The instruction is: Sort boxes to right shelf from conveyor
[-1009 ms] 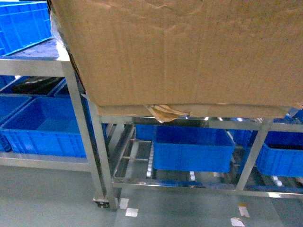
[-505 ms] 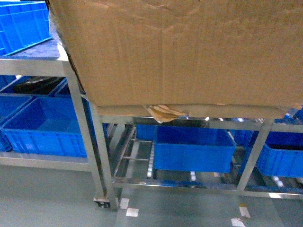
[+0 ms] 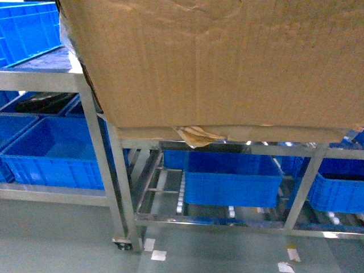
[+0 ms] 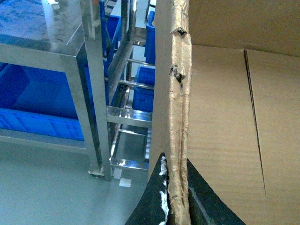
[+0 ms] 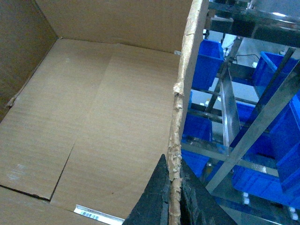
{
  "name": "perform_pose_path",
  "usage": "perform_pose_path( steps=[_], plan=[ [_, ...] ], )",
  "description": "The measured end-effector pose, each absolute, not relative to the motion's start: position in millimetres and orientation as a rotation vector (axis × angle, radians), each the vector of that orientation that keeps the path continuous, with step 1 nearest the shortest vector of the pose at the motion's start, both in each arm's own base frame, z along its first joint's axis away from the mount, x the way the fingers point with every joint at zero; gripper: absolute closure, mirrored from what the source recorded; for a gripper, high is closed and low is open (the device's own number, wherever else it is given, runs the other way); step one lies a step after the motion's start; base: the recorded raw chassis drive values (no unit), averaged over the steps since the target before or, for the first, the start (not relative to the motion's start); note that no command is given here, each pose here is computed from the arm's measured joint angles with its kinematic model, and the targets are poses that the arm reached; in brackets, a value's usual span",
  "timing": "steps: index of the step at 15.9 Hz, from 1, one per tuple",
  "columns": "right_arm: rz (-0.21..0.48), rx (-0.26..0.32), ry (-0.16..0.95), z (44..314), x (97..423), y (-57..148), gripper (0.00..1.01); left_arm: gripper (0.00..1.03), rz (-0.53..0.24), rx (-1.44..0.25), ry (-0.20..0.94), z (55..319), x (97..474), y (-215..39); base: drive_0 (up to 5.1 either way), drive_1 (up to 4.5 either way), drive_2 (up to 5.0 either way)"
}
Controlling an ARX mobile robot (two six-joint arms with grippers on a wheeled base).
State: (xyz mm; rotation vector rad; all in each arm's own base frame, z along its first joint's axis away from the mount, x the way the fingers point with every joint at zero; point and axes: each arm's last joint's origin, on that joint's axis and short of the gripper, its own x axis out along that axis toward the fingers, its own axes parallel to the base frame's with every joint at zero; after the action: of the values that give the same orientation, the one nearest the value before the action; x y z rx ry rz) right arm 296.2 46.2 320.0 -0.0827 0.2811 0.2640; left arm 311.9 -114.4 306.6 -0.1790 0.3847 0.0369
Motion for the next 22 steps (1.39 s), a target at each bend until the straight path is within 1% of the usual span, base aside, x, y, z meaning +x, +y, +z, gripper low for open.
perform_pose_path(
  steps=[15,22],
  plan=[
    [0.264,-0.083,0.285,319.0,296.4,46.2,0.99,1.0,0.037,-0.179,0.385,306.8,311.8,-114.3,0.0,0.0,0.0],
    [0.264,-0.083,0.28,320.0,295.9,46.1,0.99,1.0,0.037,-0.181,0.379,308.2,311.1,-114.0,0.1,4.2,-4.1]
  ],
)
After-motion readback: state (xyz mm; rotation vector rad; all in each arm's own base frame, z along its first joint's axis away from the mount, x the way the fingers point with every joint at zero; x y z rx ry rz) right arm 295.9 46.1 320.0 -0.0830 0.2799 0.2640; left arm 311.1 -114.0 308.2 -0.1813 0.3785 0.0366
